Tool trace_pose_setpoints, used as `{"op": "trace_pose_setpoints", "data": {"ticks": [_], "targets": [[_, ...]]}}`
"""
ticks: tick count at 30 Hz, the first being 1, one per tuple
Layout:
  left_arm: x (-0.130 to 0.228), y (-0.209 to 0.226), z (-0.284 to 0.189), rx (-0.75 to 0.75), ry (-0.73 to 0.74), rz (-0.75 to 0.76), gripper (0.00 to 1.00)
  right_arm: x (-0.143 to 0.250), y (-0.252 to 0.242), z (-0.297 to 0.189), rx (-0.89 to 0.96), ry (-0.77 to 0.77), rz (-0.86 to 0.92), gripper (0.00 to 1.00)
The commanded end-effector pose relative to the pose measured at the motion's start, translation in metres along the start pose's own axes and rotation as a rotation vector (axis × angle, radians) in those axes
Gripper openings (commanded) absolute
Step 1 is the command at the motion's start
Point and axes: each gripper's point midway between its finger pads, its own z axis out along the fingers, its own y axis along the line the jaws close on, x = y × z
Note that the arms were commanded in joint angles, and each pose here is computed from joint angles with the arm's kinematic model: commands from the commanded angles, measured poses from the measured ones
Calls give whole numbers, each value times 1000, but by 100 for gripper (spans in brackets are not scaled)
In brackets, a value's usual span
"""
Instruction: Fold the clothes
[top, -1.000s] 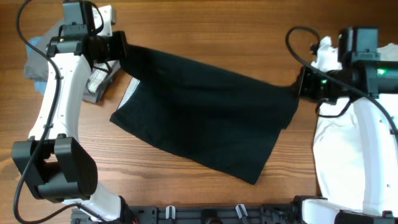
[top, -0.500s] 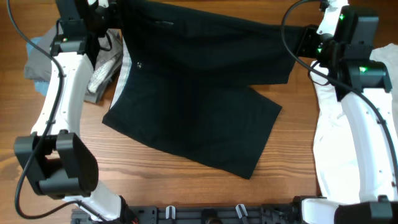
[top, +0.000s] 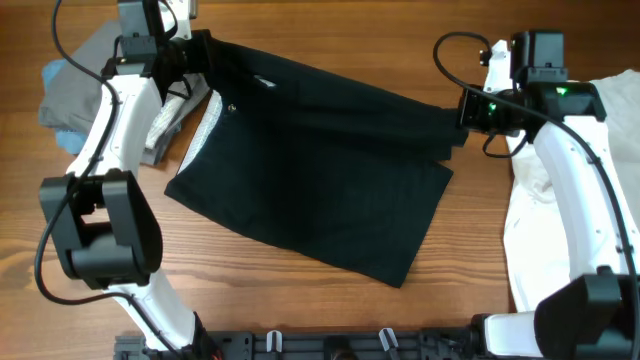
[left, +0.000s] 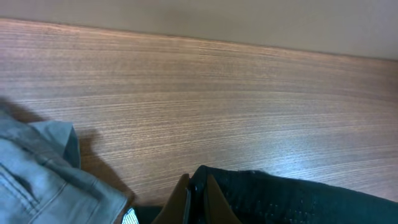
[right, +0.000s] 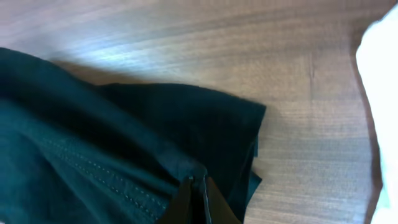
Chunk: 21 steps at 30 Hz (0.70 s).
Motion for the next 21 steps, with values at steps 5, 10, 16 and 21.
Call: {"op": "trace_pose_setpoints", "data": {"ticks": [5, 10, 16, 21], "targets": [[-51, -18, -101, -55, -146, 41, 4, -27, 34, -114, -81, -289, -83, 4], [-39, -2, -144, -246, -113, 27, 4, -3, 45, -176, -116, -397, -18, 4], [-40, 6, -116, -233, -108, 42, 4, -13, 32, -122, -80, -268, 26, 4], [-53, -11, -39, -57, -176, 104, 4, -70, 19, -29, -76, -256, 31, 4]]}}
